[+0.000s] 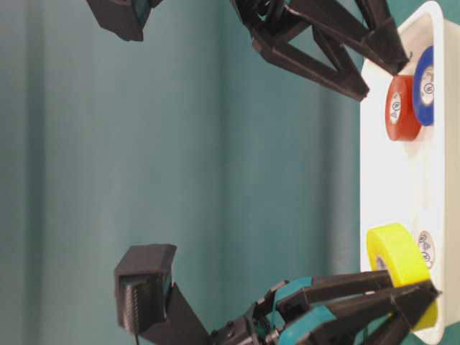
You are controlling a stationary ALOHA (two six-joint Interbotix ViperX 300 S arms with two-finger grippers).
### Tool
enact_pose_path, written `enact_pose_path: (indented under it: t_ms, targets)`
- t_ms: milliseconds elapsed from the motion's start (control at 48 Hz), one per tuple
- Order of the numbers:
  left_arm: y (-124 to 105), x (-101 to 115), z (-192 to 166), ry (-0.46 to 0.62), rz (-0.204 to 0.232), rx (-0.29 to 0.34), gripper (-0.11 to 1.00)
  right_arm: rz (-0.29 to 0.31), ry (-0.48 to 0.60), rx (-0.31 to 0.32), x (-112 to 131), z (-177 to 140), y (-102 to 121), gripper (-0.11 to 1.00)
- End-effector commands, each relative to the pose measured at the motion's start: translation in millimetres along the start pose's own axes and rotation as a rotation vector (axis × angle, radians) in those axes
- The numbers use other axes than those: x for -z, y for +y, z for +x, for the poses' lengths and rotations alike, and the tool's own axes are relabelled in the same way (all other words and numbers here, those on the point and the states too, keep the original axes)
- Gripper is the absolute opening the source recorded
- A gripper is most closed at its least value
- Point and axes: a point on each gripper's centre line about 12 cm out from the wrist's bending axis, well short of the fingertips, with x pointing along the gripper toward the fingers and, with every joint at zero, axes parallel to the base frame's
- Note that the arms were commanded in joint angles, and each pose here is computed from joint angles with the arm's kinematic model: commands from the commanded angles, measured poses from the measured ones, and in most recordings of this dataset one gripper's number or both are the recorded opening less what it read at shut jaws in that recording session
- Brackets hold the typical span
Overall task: Put the tape alternately from left to right into the white case.
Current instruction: 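Carry the yellow roll with the left gripper into the tray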
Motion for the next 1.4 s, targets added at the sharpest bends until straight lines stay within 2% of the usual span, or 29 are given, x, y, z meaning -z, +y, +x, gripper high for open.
enact_pose_path:
  t_ms: [0, 62, 375, 958, 1187, 1374]
  targets:
    - [12.9, -12.4, -10.2, -0.045, -0.015, -0.027, -0.04, -0.003, -0.029, -0.008, -9.0, -1.3, 2.2, 0.88]
    - [22.1, -10.7, -10.9, -0.039, -0.024, -0.042, -0.04, -0.004, -0.029, -0.008, -9.0, -1.3, 2.2, 0.88]
    - [72.2, -0.6, -11.6, -0.013, -0.015, -0.133, -0.04, -0.003, -0.029, -0.009, -8.5, -1.3, 2.2, 0.88]
    - [148.9, 10.3, 9.3, 0.03, 0.0, -0.249, -0.04, -0.002, -0.025, -0.009, -7.0, -1.4, 2.5, 0.88]
    - [172.3, 17.9, 19.6, 0.057, -0.014, -0.274, -0.04, -0.003, -0.024, -0.011, -6.5, -1.4, 3.1, 0.88]
    - [179.7, 24.1, 24.9, 0.075, -0.029, -0.278, -0.04, -0.003, -0.025, -0.01, -7.0, -1.4, 3.1, 0.88]
